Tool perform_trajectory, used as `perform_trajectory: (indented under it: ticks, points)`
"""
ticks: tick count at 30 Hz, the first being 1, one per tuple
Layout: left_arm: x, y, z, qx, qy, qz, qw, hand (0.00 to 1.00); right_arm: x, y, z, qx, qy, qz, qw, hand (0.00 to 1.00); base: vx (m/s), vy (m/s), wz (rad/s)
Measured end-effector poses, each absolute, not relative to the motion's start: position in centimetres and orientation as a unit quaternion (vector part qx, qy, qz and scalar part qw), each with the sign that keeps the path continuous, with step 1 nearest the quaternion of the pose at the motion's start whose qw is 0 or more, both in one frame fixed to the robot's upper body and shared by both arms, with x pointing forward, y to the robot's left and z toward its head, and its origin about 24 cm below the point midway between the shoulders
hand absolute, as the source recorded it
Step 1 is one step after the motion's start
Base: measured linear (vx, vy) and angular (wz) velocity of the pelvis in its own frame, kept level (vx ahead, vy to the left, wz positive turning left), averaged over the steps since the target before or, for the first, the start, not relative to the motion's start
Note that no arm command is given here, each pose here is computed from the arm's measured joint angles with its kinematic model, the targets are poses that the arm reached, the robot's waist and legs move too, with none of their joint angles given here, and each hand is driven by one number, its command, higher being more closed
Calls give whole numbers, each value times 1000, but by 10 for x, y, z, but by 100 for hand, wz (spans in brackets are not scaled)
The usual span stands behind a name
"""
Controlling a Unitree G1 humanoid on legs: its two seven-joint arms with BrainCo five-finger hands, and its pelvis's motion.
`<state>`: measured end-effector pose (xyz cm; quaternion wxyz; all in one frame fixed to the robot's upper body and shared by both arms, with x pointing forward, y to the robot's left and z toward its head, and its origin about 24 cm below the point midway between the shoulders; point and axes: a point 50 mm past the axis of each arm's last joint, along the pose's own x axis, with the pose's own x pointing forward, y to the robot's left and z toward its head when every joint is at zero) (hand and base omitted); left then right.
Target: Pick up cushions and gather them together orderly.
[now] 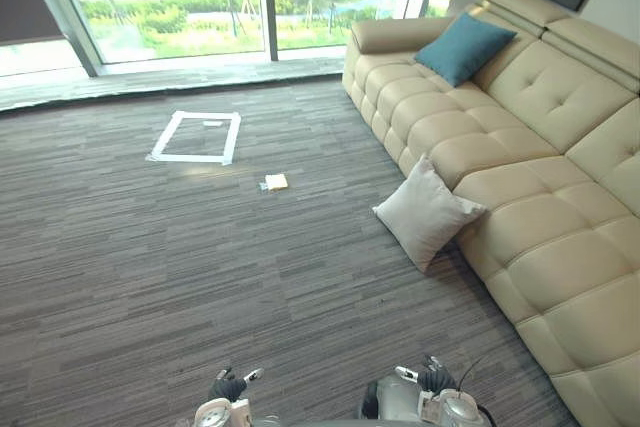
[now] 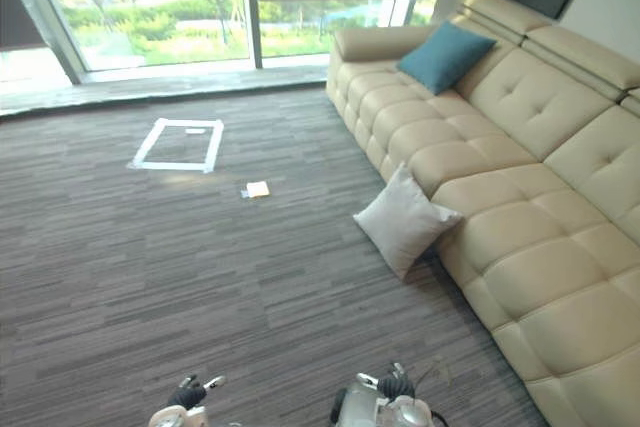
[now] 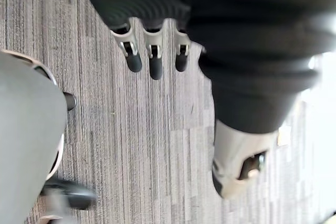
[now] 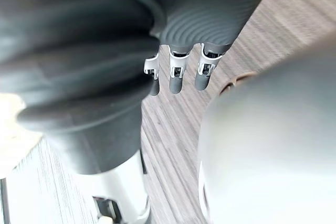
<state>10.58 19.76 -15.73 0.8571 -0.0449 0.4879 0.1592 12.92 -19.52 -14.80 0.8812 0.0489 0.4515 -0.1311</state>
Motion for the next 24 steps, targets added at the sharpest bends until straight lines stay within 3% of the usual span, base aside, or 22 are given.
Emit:
perform_trajectory:
  ticks: [8,14,24]
  points:
    - [105,178,-158,-73,481,159,859,0,131,-208,-142,33,437,-140,888,0,540,-218,2]
    - [111,189,-152,-77,455,181,868,0,126,-199,-146,40,452,-132,881,0,420,-115,-76]
    - [110,207,-151,-64,454,196,867,0,105,-180,-156,51,483,-124,865,0,443,252,-101]
